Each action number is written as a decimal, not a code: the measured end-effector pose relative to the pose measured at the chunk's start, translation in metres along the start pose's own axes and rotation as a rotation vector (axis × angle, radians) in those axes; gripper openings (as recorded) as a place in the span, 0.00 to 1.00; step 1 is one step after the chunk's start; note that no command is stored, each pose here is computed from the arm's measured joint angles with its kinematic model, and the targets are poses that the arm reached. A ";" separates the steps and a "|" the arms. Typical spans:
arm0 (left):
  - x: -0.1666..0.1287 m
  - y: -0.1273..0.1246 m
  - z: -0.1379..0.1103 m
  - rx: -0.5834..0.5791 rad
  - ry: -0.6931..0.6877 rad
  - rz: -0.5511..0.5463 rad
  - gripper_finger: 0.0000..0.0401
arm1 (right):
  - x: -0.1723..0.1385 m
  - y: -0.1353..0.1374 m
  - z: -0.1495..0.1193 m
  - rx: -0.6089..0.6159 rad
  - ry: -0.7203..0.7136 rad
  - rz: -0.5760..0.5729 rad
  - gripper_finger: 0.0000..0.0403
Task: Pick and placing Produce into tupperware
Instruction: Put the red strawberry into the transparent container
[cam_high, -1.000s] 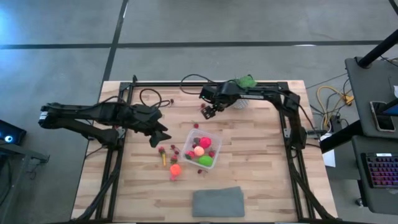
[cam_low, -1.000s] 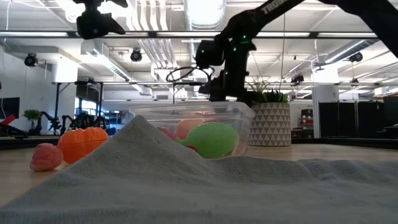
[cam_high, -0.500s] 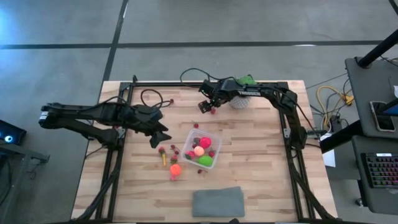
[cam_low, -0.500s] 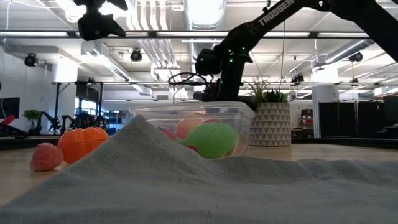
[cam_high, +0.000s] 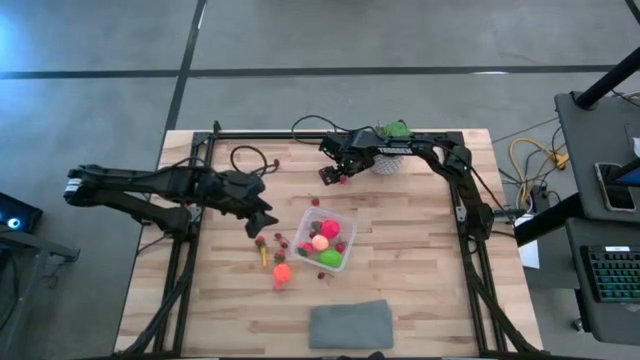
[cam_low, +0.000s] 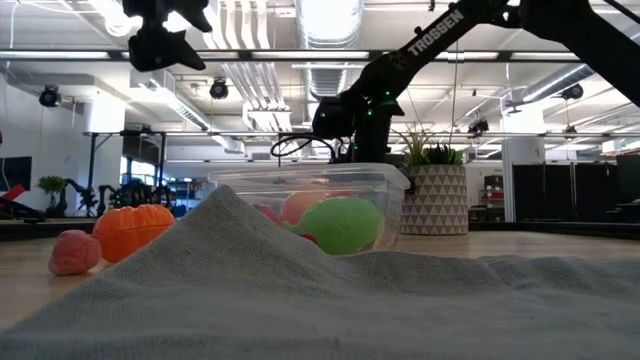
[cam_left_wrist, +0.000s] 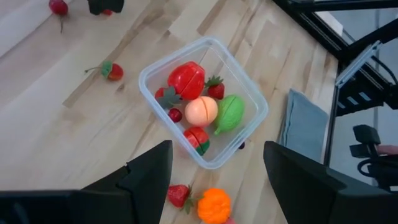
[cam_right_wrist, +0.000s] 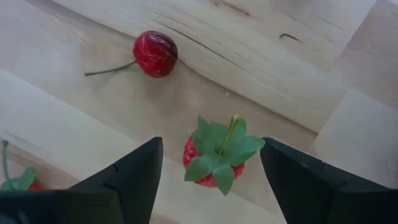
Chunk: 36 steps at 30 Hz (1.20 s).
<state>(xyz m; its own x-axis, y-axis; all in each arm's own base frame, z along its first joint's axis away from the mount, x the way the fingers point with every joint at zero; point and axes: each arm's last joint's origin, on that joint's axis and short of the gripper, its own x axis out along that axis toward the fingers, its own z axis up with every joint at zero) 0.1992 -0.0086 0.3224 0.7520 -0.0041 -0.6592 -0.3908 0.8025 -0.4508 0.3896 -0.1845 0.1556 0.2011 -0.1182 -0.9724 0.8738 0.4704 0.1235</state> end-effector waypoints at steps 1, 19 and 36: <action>0.000 0.000 0.000 0.000 0.002 0.002 0.59 | 0.000 0.000 0.000 0.000 -0.001 0.001 0.65; 0.001 0.000 0.000 0.001 -0.002 0.011 0.59 | 0.001 -0.002 -0.001 -0.003 0.005 -0.011 0.45; 0.001 0.000 0.000 0.051 -0.002 0.014 0.59 | -0.038 0.014 -0.007 -0.043 0.010 0.041 0.36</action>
<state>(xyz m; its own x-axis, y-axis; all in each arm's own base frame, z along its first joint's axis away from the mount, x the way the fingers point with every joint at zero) 0.1999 -0.0083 0.3213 0.7475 0.0085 -0.6642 -0.3737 0.8320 -0.4099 0.3906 -0.1672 0.1929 0.2316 -0.0890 -0.9687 0.8451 0.5116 0.1550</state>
